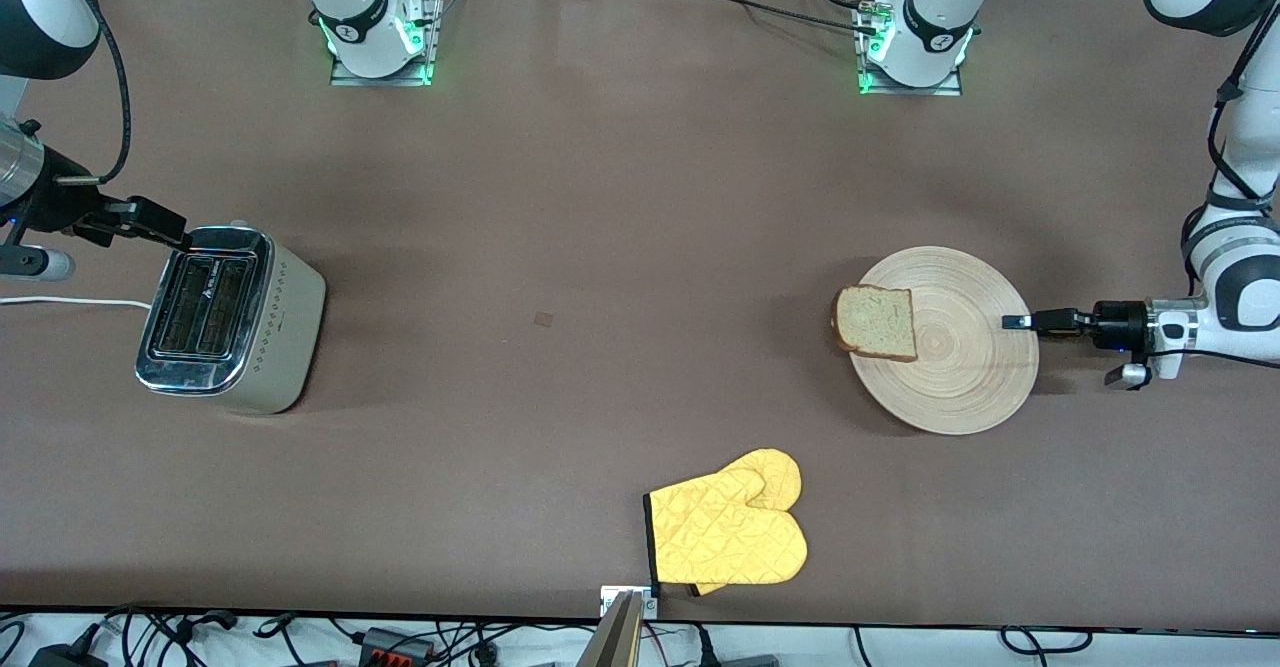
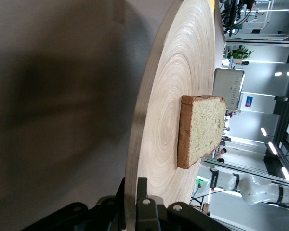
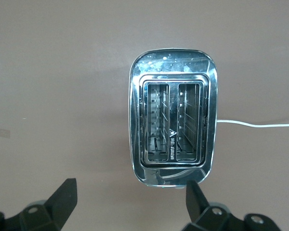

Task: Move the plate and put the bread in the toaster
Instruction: 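Push the wooden plate with the left gripper toward the toaster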

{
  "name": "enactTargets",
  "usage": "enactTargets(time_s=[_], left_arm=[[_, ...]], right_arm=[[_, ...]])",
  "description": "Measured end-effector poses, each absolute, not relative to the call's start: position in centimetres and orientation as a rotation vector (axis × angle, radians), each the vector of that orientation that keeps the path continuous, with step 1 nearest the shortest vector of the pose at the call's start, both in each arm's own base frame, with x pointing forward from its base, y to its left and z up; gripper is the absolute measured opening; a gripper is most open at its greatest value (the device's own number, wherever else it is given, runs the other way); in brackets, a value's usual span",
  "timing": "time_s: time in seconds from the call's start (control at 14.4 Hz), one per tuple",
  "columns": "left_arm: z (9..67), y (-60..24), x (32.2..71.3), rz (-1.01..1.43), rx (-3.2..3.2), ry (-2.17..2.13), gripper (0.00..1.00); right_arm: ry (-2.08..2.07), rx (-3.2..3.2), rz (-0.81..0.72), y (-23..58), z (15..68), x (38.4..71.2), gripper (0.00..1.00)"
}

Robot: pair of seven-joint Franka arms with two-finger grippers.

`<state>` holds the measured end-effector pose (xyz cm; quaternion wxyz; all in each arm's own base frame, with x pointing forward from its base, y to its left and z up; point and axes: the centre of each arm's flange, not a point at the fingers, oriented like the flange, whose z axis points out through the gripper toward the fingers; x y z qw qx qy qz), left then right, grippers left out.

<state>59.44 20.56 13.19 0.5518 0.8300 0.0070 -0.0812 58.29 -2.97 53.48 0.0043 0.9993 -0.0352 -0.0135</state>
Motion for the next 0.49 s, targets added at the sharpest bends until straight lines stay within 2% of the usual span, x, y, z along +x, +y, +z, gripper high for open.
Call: enactTargets(time_s=[0.28, 0.49], left_arm=[[14.3, 14.1, 62.2, -0.209, 1.938, 0.019, 0.09], [14.6, 9.4, 62.0, -0.180, 1.959, 0.045, 0.09]], right_arm=[[-0.107, 3.129, -0.087, -2.9, 51.7, 58.9, 1.00], [-0.052, 3.128, -0.113, -0.8, 50.1, 59.6, 1.00]])
